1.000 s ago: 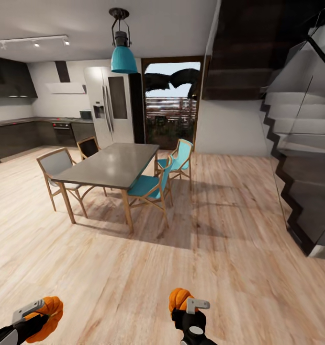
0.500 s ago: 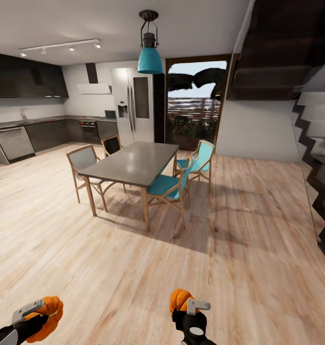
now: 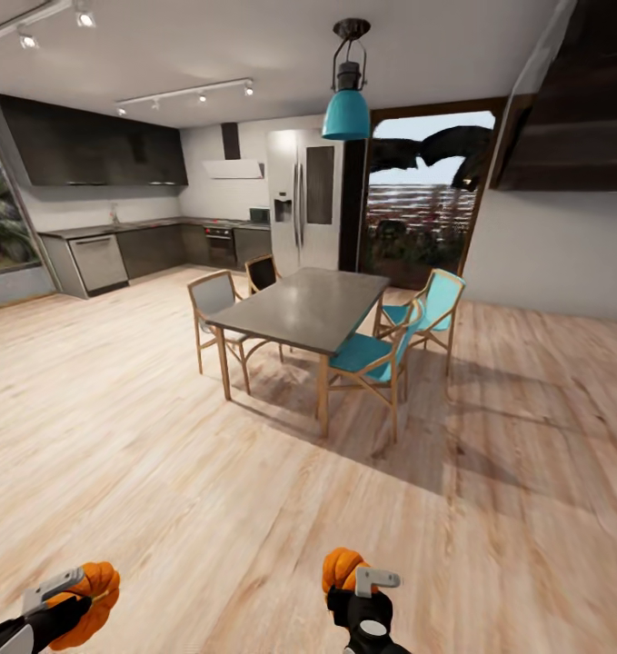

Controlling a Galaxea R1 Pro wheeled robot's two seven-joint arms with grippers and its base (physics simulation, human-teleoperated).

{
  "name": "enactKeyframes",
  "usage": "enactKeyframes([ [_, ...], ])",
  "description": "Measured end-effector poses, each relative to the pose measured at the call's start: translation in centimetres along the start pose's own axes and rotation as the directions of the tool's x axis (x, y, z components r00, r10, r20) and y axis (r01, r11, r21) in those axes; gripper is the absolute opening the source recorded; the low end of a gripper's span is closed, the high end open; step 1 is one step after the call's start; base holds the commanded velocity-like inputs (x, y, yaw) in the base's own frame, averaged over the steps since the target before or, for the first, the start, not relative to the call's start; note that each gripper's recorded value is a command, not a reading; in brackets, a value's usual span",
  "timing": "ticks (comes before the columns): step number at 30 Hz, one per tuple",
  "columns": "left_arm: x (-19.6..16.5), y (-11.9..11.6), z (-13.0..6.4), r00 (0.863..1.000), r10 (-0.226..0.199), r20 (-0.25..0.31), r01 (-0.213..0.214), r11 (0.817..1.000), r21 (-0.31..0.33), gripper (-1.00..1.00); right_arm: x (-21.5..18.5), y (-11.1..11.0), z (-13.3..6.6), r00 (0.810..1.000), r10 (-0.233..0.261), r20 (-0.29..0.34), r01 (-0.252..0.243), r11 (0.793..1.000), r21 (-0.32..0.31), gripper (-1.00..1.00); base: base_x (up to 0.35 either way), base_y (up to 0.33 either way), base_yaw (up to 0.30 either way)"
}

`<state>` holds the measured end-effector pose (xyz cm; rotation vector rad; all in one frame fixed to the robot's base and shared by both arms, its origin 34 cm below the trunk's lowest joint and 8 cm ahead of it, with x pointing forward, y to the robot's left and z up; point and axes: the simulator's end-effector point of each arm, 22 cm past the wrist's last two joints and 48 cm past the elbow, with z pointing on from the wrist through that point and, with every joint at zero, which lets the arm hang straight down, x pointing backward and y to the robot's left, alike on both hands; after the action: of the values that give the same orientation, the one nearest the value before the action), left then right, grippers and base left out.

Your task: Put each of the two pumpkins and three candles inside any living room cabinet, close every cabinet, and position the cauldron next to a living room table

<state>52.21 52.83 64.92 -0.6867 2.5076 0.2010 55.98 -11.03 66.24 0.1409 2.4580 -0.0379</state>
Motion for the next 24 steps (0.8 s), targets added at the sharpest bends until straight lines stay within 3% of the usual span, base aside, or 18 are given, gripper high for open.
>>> enactKeyframes([
  [19,0.1,0.0,0.0,1.000,0.000,-0.001,0.000,1.000,0.001,-1.00,0.1,0.4,0.0,1.000,0.002,-0.002,-0.002,1.000,-0.021,-1.00,0.146,0.267,0.282],
  [24,0.1,-0.1,0.0,1.000,0.000,-0.001,0.000,1.000,0.002,-1.00,1.1,-0.7,0.3,1.000,-0.009,-0.014,0.009,1.000,0.003,-1.00,0.242,0.217,0.282],
])
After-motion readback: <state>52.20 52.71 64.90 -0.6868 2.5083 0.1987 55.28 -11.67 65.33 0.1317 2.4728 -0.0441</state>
